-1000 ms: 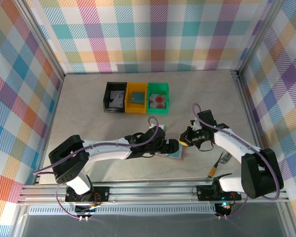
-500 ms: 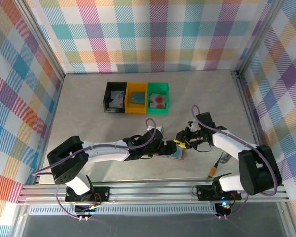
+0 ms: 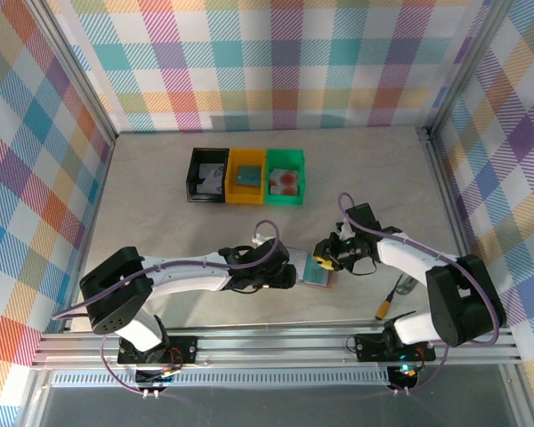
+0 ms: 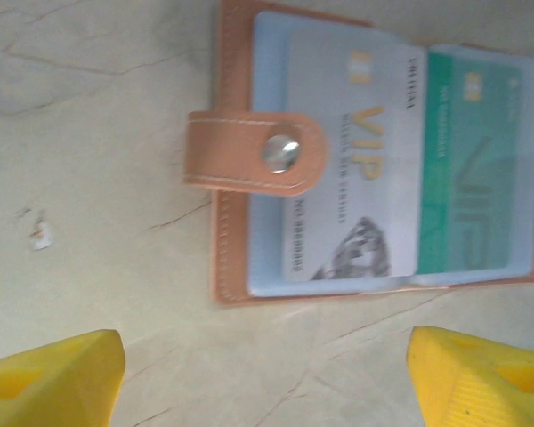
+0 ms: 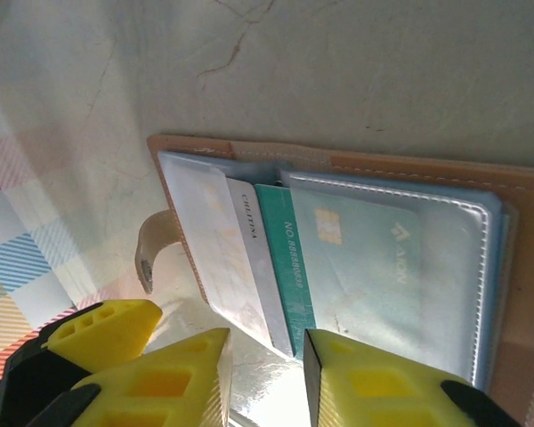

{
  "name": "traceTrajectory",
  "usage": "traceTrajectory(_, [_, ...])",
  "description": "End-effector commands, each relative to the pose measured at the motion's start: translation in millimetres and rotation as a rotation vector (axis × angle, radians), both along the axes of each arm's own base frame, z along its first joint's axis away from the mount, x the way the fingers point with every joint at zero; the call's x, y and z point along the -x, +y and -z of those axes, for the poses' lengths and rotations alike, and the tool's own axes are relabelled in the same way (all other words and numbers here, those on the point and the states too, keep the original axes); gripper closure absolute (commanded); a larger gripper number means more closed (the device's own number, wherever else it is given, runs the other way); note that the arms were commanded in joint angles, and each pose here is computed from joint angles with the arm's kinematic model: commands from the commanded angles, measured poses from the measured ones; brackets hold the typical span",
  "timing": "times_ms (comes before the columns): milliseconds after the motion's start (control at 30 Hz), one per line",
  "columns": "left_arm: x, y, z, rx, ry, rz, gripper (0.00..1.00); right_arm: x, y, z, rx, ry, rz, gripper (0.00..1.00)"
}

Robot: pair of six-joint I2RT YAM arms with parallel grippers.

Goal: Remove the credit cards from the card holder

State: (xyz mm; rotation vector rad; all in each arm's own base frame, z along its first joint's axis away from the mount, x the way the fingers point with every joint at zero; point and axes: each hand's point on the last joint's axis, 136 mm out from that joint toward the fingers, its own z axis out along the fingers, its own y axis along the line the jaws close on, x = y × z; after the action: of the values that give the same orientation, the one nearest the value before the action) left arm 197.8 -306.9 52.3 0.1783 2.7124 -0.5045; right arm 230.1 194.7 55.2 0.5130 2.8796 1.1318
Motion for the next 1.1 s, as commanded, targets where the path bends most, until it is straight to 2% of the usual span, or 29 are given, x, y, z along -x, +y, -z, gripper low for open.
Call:
traceTrajectory(0, [-5.5,14.3,0.3,-0.093,-0.003,0.000,0.20,-3.3,7.4,-3.5,0.004,0.002,-0.008,0.74])
traceTrajectory(200, [-8.4,24.0,10.0,-0.149,0.027,-0.008,0.27,-4.2,13.0,-2.8,0.016,-0.012,-0.026,0.76])
traceTrajectory(300, [-8.7,24.8,17.0,-0.168,0.054,-0.006,0.35,-5.5,11.9,1.0,0.033,-0.006,-0.027,0.76])
traceTrajectory(467, [-11.2,28.0,20.5,-0.214,0.069,-0.008,0.35,-7.6,13.6,7.3,0.036,0.007,-0.035,0.76])
traceTrajectory(600, [-15.5,31.3,18.9,-0.231,0.067,-0.033,0.40,-9.2,17.0,7.7,0.026,0.006,-0.040,0.76])
traceTrajectory(667, [-17.5,32.9,19.0,-0.230,0.071,-0.045,0.50,-9.9,18.2,6.9,0.023,0.002,-0.044,0.76])
traceTrajectory(1067, [-25.0,22.6,20.4,-0.211,0.084,-0.051,0.53,-12.6,23.1,8.1,0.024,-0.011,-0.060,0.77])
